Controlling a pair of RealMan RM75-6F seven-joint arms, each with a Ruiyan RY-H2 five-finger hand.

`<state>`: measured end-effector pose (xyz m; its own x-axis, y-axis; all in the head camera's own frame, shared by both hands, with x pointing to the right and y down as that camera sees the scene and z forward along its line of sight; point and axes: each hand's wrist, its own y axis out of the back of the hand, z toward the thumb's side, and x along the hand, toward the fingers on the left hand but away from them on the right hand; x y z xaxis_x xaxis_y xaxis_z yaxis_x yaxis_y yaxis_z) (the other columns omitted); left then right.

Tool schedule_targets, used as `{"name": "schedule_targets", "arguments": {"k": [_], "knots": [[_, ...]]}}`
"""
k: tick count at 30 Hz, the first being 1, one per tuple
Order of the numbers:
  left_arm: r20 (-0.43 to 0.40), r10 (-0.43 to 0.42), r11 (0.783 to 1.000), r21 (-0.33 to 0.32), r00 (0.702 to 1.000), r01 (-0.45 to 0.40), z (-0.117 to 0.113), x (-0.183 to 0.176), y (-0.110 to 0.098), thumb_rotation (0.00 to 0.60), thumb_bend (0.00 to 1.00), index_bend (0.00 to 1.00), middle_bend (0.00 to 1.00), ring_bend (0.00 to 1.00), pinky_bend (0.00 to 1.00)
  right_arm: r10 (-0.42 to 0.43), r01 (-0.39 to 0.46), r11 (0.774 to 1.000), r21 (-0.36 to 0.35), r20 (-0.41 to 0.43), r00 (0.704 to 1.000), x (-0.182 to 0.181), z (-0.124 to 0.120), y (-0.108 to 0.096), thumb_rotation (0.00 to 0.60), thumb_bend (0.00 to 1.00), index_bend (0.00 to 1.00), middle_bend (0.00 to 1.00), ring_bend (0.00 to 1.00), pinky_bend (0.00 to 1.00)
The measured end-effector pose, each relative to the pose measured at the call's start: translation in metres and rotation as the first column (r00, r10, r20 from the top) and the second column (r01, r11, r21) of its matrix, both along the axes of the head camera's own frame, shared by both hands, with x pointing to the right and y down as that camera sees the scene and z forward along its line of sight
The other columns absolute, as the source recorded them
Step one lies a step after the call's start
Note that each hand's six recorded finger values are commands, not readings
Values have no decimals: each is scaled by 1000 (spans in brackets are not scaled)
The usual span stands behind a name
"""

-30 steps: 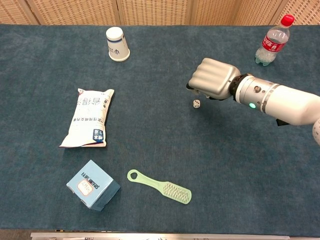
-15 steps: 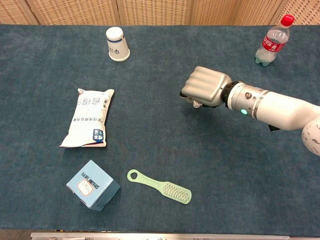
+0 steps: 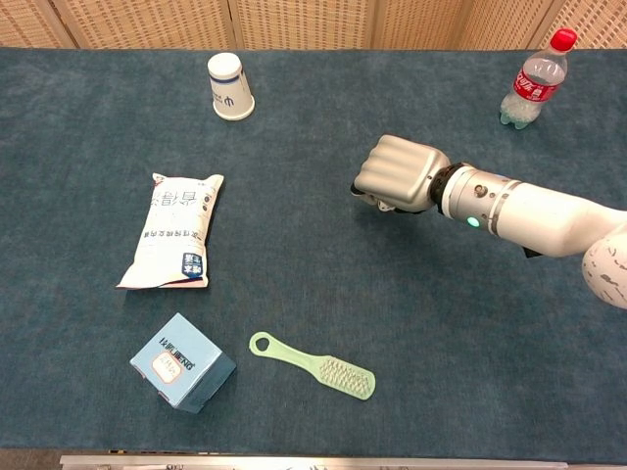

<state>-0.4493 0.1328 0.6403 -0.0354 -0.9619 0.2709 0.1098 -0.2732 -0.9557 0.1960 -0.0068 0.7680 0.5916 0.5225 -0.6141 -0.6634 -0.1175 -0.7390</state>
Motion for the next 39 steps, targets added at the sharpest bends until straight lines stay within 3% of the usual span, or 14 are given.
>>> {"name": "schedule_targets", "arguments": {"k": [39], "knots": [[15,-7,1000,-9,1000,7,2,0,0,600,0,365,275,219,374,84,-83,996,24,-59,995,36,-15,-3,600,1000,527,915,939,954]]}}
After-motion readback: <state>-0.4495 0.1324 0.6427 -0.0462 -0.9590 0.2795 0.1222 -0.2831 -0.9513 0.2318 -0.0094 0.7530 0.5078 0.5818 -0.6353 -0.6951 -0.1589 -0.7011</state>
